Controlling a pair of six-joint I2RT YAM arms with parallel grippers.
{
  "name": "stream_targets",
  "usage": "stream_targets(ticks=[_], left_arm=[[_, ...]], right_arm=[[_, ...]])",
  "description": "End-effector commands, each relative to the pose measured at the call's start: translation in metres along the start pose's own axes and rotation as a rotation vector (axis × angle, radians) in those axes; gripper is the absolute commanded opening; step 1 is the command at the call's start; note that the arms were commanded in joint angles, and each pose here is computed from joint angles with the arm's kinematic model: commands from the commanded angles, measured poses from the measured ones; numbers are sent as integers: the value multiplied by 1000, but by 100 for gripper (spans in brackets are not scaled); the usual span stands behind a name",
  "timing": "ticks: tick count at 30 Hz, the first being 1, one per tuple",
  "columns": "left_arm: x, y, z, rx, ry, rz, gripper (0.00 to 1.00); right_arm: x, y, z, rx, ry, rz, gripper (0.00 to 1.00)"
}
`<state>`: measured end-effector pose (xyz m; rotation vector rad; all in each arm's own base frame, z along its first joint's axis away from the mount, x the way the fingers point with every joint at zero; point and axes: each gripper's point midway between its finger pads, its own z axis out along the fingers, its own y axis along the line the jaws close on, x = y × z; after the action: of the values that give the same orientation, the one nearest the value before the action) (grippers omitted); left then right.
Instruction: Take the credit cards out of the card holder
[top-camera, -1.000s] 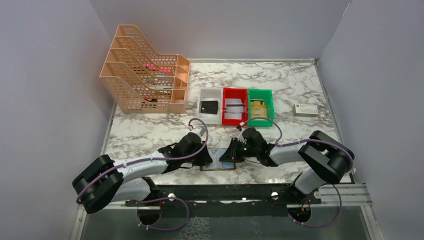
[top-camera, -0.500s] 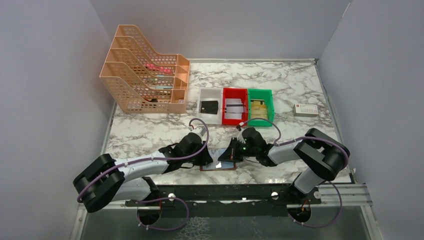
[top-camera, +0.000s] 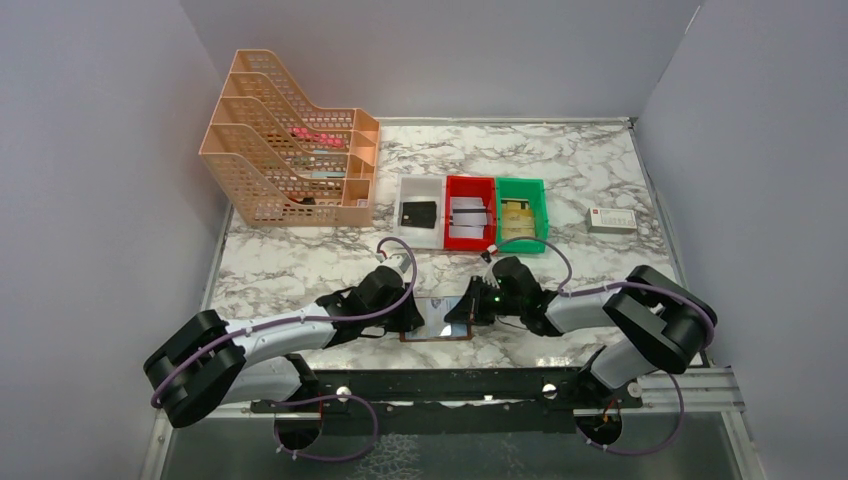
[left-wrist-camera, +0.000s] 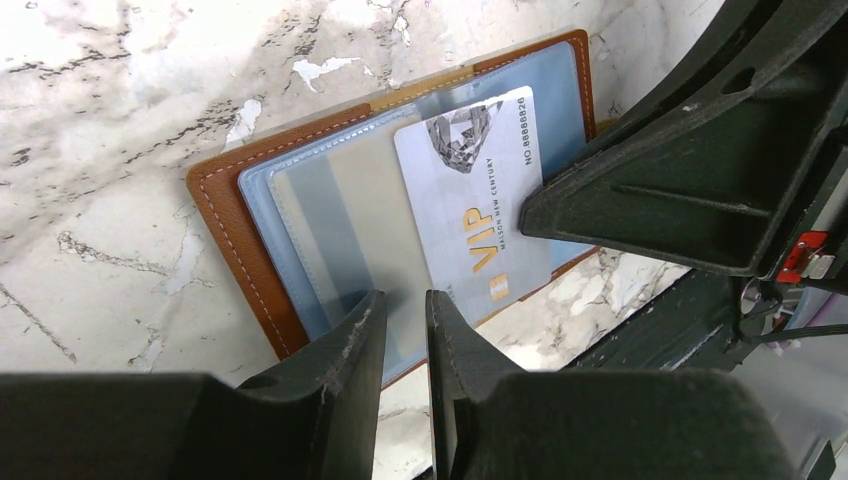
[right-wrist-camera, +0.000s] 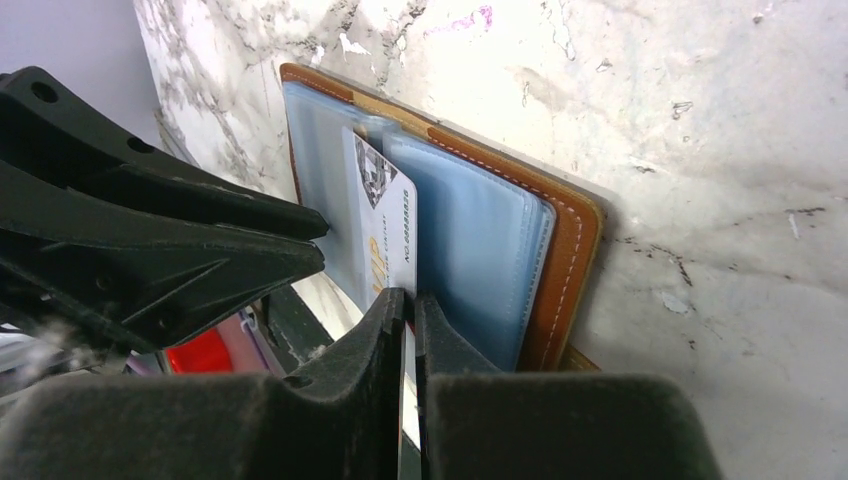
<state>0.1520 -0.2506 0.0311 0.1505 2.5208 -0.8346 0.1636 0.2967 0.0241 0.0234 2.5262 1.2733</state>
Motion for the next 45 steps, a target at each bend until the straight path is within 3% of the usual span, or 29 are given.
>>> stream_targets(ticks=[1, 15, 28, 37, 45], left_arm=[[16, 18, -1, -61, 60, 31, 26], [26, 22, 4, -78, 107, 46, 25], [26, 22, 6, -84, 115, 53, 22], [25, 23, 5, -91, 107, 53, 22], [21, 23, 3, -99, 95, 56, 22]], right_arm=[[5, -5, 2, -2, 27, 3, 14], [0, 13, 7, -89, 18, 31, 23], [2, 13, 13, -92, 41, 75, 23], [-1, 7, 11, -69, 1, 107, 8], [1, -6, 1, -8, -26, 79, 1]])
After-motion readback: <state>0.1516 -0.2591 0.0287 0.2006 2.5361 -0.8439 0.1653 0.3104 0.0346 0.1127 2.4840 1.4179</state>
